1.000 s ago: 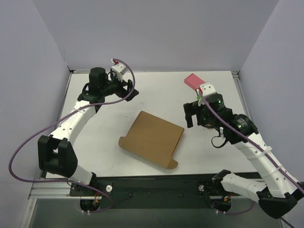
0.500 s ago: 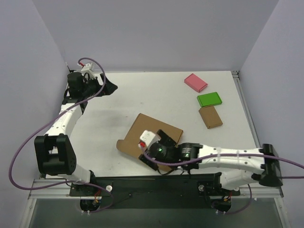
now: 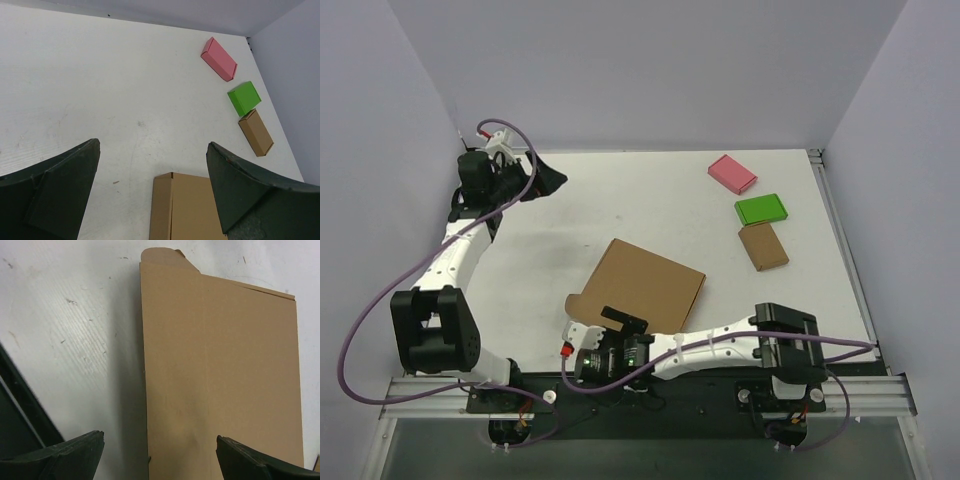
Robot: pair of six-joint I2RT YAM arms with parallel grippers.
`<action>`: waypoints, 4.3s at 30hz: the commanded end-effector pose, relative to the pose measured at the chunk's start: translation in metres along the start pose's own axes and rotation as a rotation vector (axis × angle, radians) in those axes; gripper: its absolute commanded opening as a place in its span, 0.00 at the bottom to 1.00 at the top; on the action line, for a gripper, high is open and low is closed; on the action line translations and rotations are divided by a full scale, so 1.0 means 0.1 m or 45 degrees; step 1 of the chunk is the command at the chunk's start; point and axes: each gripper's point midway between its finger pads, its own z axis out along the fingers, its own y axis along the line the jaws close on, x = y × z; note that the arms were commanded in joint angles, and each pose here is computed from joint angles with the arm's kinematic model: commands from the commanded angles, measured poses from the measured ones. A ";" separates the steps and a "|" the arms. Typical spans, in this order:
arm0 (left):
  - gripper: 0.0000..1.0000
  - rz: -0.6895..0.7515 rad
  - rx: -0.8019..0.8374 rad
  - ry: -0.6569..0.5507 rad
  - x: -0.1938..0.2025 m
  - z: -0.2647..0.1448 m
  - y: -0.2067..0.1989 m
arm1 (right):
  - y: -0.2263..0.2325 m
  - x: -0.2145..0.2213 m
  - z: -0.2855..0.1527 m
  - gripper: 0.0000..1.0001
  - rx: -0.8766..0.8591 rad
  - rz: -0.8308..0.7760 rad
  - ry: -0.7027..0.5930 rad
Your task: Fold the paper box
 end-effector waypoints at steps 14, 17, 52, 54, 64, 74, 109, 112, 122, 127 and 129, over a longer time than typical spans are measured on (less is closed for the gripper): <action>0.97 0.011 0.082 -0.149 -0.34 -0.22 -0.13 | -0.55 0.33 0.52 0.60 0.436 -0.192 0.200; 0.97 0.005 0.081 -0.157 -0.36 -0.24 -0.11 | -0.62 0.40 0.55 0.43 0.437 -0.204 0.222; 0.97 0.107 0.415 -0.131 -0.13 -0.76 -0.60 | -1.51 -0.01 -0.40 0.00 -0.193 0.248 -0.030; 0.97 0.123 0.461 -0.121 -0.08 -0.78 -0.68 | -1.61 -0.01 -0.42 0.00 -0.212 0.265 -0.028; 0.97 0.146 0.595 -0.062 0.07 -0.76 -0.88 | -1.91 -0.03 -0.41 0.00 -0.380 0.341 -0.015; 0.97 0.152 0.709 -0.045 0.13 -0.79 -0.99 | -2.16 -0.08 -0.05 0.00 -0.557 0.442 0.064; 0.97 0.064 0.663 0.007 0.25 -0.62 -0.79 | -3.18 -0.26 0.08 0.87 -0.360 0.695 -0.105; 0.97 0.059 0.659 0.008 0.26 -0.61 -0.78 | -3.18 -0.27 0.04 0.88 -0.358 0.708 -0.118; 0.97 0.267 0.500 0.119 0.44 -0.32 -0.79 | -3.54 -0.15 -0.52 0.89 -0.001 1.005 -0.202; 0.97 0.526 0.338 0.160 0.40 -0.01 -0.84 | -3.33 0.20 -0.84 0.87 0.101 1.232 -0.186; 0.97 0.588 0.355 0.151 0.38 0.07 -0.88 | -3.16 0.36 -0.90 0.86 0.106 1.296 -0.163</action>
